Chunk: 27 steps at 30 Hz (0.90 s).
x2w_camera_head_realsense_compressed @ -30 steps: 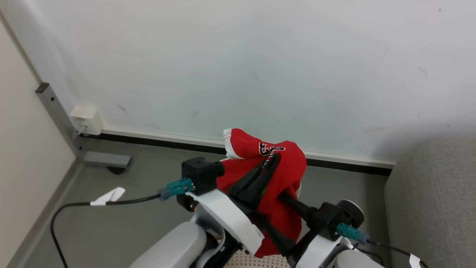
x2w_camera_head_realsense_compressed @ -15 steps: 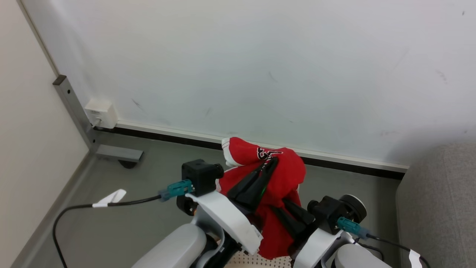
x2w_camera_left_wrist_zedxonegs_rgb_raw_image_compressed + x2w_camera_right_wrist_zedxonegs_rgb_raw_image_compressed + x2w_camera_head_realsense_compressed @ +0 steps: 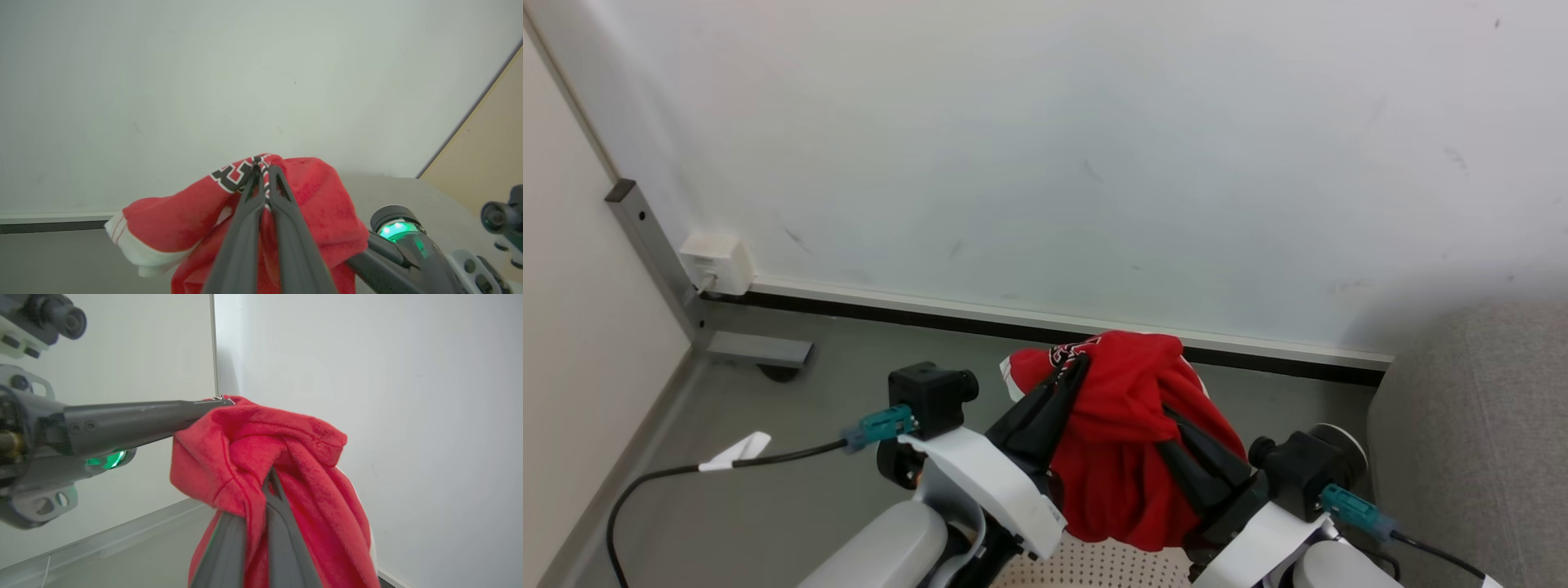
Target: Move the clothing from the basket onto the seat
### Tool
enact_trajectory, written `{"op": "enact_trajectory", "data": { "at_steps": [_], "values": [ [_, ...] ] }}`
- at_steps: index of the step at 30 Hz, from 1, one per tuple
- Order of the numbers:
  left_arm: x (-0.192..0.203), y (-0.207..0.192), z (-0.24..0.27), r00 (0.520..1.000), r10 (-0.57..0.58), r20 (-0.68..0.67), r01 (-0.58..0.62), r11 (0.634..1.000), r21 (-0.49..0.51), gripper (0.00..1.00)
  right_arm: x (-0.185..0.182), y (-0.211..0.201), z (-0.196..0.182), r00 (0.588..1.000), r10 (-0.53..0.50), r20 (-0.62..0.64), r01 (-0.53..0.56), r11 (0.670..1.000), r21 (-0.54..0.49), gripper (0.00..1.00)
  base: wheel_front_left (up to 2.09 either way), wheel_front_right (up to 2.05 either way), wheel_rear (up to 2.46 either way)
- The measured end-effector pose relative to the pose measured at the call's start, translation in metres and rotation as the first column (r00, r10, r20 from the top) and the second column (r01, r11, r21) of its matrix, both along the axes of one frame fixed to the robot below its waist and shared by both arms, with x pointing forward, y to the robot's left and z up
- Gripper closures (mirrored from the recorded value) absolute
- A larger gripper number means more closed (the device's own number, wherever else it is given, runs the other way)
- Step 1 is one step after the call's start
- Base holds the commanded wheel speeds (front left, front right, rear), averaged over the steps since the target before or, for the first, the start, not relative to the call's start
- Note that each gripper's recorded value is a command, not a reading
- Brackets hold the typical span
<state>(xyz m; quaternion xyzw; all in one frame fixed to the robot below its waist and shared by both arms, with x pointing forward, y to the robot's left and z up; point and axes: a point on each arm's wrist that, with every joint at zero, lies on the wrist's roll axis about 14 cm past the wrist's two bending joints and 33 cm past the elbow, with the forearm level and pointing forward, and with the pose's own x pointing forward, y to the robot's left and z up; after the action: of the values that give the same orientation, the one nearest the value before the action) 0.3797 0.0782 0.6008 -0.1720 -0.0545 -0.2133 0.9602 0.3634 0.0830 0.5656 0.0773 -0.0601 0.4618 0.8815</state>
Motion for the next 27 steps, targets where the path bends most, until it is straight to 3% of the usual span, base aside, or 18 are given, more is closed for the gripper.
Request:
{"op": "enact_trajectory", "data": {
  "at_steps": [2,5,6,7,18,27],
  "values": [
    [0.0,-0.003,0.0,1.0,-0.01,0.001,0.01,1.0,0.001,1.0,0.002,-0.006,0.003,1.0,-0.021,0.006,0.021,1.0,0.01,1.0,0.0,0.0,0.0],
    [-0.001,-0.009,0.003,1.0,-0.026,0.008,0.026,1.0,-0.002,0.36,0.006,-0.017,0.006,0.998,-0.055,0.017,0.054,0.998,0.017,1.0,0.0,0.0,0.0],
    [-0.001,-0.011,0.003,0.999,-0.032,0.011,0.032,0.999,-0.003,0.36,0.008,-0.021,0.006,0.998,-0.066,0.017,0.066,0.998,0.016,1.0,0.0,0.0,0.0],
    [-0.002,-0.013,0.004,0.999,-0.042,0.013,0.042,0.999,-0.003,0.0,0.01,-0.026,0.007,0.997,-0.08,0.022,0.08,0.997,0.016,1.0,0.0,0.0,0.0],
    [-0.009,-0.05,0.008,0.983,-0.172,0.063,0.17,0.985,0.03,0.0,0.029,-0.089,0.016,0.965,-0.252,0.065,0.251,0.968,0.02,1.0,0.0,0.0,0.0],
    [-0.01,-0.096,0.001,0.944,-0.318,0.094,0.308,0.945,0.108,0.0,0.035,-0.165,0.026,0.89,-0.446,0.098,0.444,0.895,0.042,1.0,0.0,0.0,0.0]
  ]
}}
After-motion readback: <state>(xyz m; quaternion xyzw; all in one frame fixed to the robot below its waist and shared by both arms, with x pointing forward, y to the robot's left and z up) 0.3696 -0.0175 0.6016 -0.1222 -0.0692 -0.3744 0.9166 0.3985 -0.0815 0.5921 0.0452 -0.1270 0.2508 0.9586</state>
